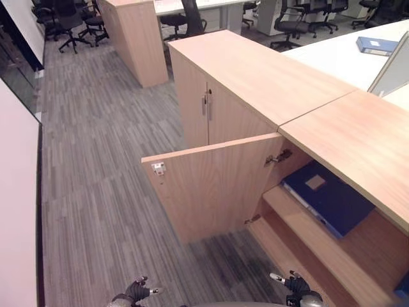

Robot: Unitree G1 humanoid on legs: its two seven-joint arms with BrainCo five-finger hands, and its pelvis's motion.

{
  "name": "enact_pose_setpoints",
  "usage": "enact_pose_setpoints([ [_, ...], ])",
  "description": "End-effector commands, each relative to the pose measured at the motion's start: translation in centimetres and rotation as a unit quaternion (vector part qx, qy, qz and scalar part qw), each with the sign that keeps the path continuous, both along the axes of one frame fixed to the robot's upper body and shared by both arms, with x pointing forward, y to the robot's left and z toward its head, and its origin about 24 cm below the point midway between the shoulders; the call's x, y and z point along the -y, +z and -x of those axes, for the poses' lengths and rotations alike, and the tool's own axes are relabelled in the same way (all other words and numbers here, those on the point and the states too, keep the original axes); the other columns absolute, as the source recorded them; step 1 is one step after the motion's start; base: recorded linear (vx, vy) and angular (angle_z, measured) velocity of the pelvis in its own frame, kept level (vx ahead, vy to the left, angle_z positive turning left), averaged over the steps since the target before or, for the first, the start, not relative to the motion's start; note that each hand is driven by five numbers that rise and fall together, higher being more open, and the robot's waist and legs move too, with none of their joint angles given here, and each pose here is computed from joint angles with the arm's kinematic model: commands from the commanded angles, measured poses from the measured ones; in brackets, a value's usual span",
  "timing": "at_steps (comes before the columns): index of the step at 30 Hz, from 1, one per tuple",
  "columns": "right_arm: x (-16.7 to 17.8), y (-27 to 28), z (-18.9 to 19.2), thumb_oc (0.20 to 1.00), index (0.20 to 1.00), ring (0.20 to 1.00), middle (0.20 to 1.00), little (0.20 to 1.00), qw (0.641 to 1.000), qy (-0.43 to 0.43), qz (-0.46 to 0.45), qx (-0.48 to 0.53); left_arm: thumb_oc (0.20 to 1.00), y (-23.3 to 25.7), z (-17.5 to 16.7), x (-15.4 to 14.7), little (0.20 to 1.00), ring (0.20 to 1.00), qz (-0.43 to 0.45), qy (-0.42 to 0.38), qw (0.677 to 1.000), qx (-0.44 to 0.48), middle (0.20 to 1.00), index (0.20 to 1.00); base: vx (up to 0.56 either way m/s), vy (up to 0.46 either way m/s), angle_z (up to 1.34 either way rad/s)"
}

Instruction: Put the empty folder in the office cabinet

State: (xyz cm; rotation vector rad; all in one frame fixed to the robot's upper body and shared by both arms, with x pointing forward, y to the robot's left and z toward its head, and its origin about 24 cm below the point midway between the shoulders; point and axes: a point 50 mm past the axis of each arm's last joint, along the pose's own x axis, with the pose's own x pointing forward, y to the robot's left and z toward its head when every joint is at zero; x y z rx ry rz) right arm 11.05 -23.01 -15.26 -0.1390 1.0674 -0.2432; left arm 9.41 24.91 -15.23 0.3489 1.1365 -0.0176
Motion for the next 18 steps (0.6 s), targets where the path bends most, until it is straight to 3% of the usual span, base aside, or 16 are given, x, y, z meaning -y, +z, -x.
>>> enact_pose_setpoints([
  [1,0.2,0.8,-2.1,1.000,1.000,1.000,1.000,1.000,0.999,0.012,0.001,0.037,1.000,0.3,-0.7,-0.5,1.000,1.000,-0.015,0.001,1.000,0.014,1.000,1.000,0.00,0.094,-0.13],
  [18,2.5,0.2,1.6,1.000,1.000,1.000,1.000,1.000,0.999,0.023,0.029,-0.023,1.000,0.5,-2.4,1.1,1.000,1.000,0.022,0.008,0.998,0.051,1.000,1.000,0.04,-0.084,0.04],
])
